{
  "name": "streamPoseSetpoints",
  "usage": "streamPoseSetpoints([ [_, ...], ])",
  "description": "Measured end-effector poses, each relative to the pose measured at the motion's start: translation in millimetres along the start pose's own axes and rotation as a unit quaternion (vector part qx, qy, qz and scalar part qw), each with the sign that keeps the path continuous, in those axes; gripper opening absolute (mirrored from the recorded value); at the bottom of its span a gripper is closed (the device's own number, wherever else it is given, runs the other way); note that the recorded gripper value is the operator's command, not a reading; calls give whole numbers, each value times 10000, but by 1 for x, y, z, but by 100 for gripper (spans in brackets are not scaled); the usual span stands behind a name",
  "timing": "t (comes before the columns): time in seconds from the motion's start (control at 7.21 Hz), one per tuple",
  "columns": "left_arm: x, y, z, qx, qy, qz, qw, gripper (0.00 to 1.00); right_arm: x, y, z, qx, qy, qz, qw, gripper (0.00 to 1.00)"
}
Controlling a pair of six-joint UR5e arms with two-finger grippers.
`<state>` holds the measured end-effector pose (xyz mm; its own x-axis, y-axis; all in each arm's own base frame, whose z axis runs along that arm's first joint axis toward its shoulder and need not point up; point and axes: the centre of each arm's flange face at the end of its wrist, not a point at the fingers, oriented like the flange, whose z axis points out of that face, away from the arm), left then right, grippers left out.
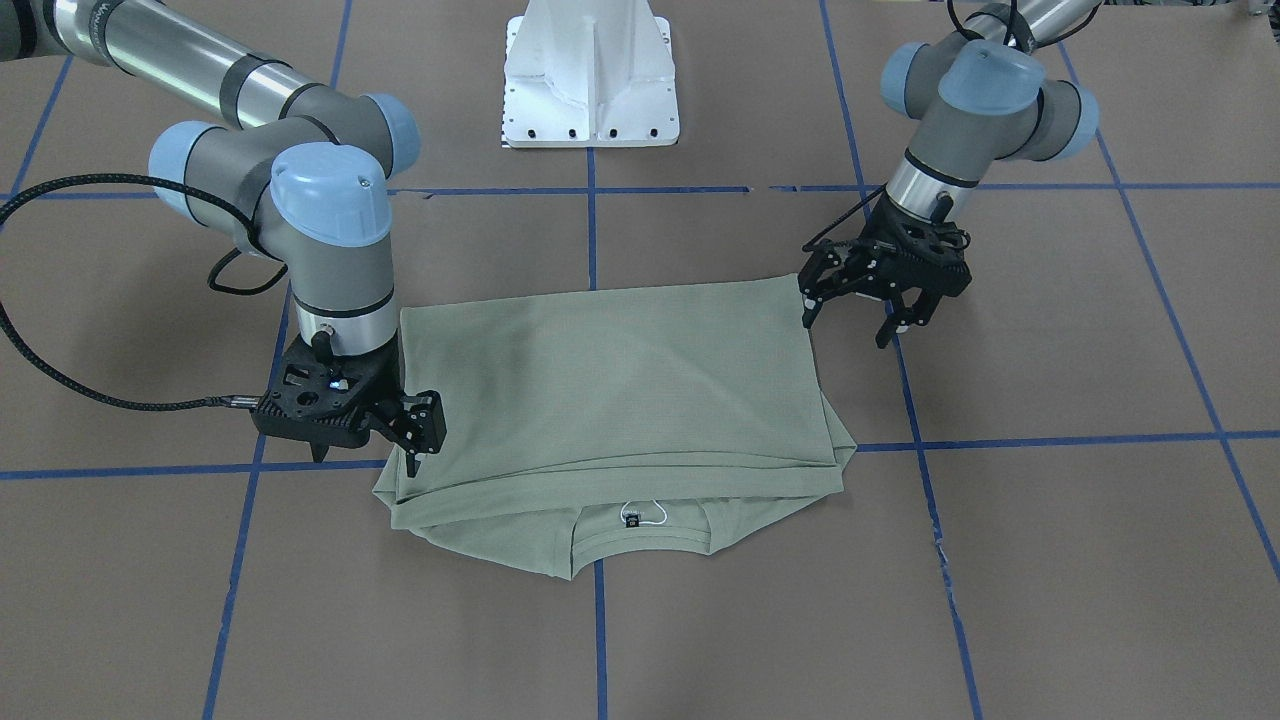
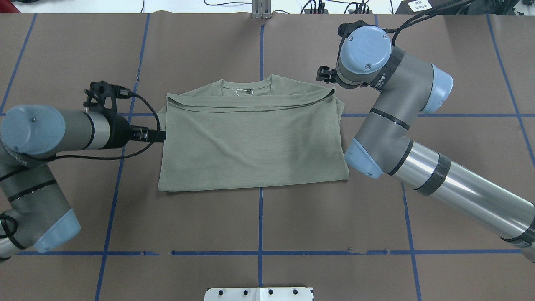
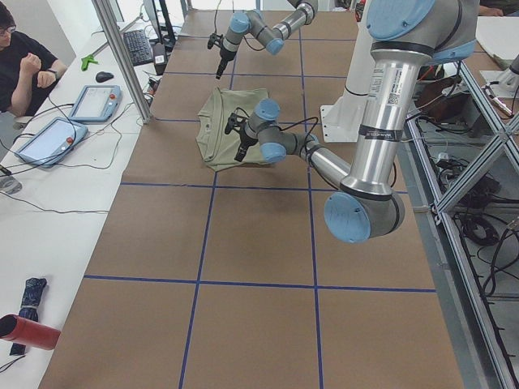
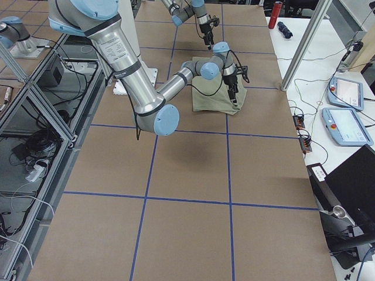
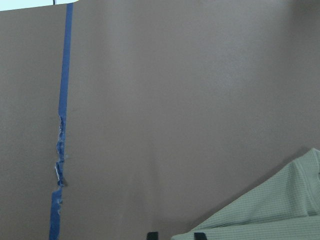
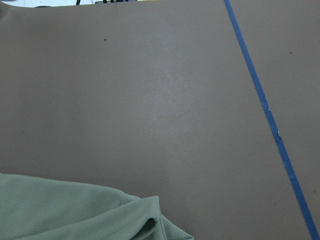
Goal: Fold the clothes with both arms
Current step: 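Lower the left gripper to the folded shirt's side edge and grasp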
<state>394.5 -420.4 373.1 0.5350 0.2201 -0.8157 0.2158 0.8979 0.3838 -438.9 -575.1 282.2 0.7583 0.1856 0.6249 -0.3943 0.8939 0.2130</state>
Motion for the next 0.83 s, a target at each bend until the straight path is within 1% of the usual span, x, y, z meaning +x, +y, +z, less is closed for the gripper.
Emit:
streamPoseSetpoints([
  [0.14, 10, 32, 7, -98, 66, -162, 9998, 89, 1, 0, -1, 4, -7, -4, 10000, 100],
  [0.42, 22, 74, 20, -257, 39, -376, 9990, 64, 1, 1, -1, 5, -14, -5, 10000, 100],
  [0.69, 26, 92, 28, -324, -10, -464, 9984, 57, 1, 1, -1, 3, -14, 5, 10000, 100],
  [0.83, 27, 95, 30, -340, -22, -469, 9983, 43, 1, 1, -1, 3, -15, 9, 10000, 100],
])
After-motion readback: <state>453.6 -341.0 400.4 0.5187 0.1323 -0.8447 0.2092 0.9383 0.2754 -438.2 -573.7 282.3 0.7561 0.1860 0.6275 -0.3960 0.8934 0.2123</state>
